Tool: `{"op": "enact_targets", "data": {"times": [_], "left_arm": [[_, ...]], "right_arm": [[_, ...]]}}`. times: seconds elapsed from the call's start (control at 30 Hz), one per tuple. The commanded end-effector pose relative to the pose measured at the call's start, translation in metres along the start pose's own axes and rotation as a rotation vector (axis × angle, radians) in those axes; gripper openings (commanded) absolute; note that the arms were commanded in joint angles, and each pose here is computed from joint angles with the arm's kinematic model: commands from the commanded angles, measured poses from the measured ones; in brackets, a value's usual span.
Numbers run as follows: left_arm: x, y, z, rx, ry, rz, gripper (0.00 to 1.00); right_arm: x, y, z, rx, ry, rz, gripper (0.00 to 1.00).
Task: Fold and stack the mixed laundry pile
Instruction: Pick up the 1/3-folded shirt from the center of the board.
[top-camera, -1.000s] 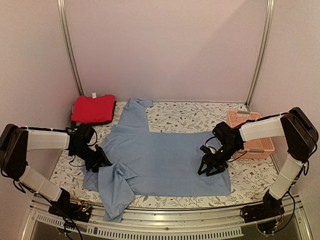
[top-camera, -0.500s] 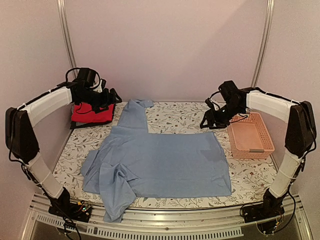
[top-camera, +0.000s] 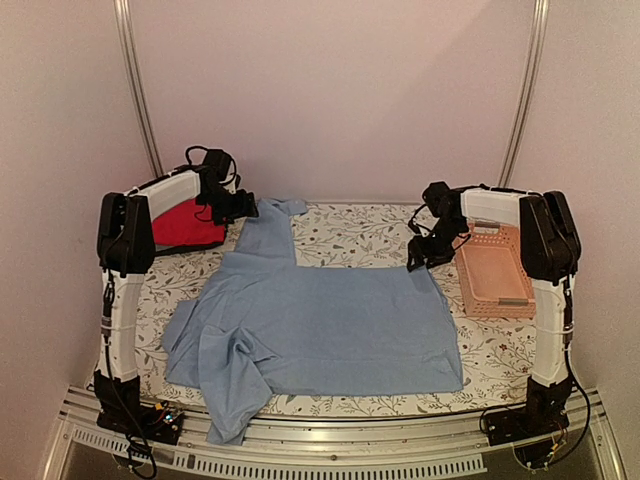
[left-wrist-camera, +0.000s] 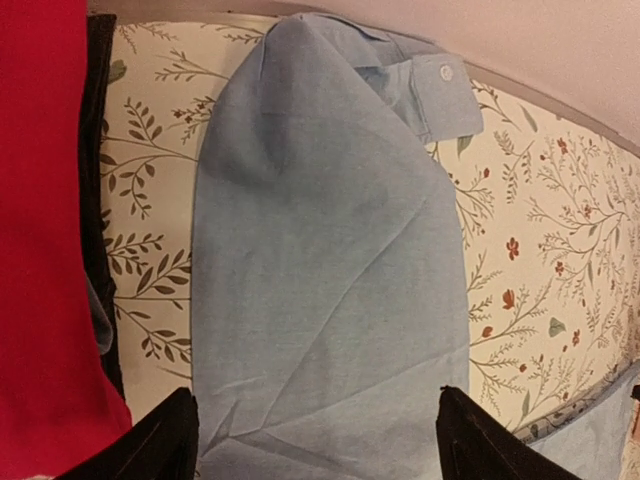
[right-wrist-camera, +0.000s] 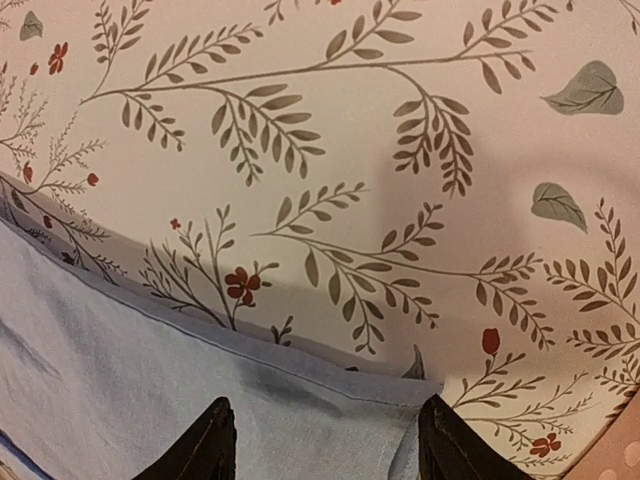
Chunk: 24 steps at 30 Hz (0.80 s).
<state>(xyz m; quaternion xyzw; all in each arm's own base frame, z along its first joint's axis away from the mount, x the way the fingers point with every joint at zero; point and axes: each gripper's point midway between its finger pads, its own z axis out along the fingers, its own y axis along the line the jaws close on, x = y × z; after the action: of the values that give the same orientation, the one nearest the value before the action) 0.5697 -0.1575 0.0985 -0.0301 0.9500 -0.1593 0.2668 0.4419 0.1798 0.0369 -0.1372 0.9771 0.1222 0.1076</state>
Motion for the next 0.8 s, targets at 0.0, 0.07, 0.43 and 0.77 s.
{"op": "enact_targets", "data": {"times": [0.0, 0.07, 0.43, 0.77], "left_arm": [[-0.001, 0.023, 0.025, -0.109, 0.037, 0.037, 0.81], [0.001, 0.034, 0.037, -0.157, 0.048, 0.036, 0.81], [0.041, 0.052, 0.087, -0.241, 0.165, 0.076, 0.69], [0.056, 0.028, 0.108, -0.133, 0.194, 0.093, 0.09]], "right_arm": [[-0.014, -0.017, 0.005, 0.068, -0.001, -0.074, 0.62], [-0.015, -0.019, 0.010, 0.076, 0.013, -0.079, 0.64], [-0.007, -0.018, 0.033, 0.038, 0.066, -0.091, 0.62], [-0.004, -0.007, 0.041, -0.040, 0.079, -0.113, 0.33]]}}
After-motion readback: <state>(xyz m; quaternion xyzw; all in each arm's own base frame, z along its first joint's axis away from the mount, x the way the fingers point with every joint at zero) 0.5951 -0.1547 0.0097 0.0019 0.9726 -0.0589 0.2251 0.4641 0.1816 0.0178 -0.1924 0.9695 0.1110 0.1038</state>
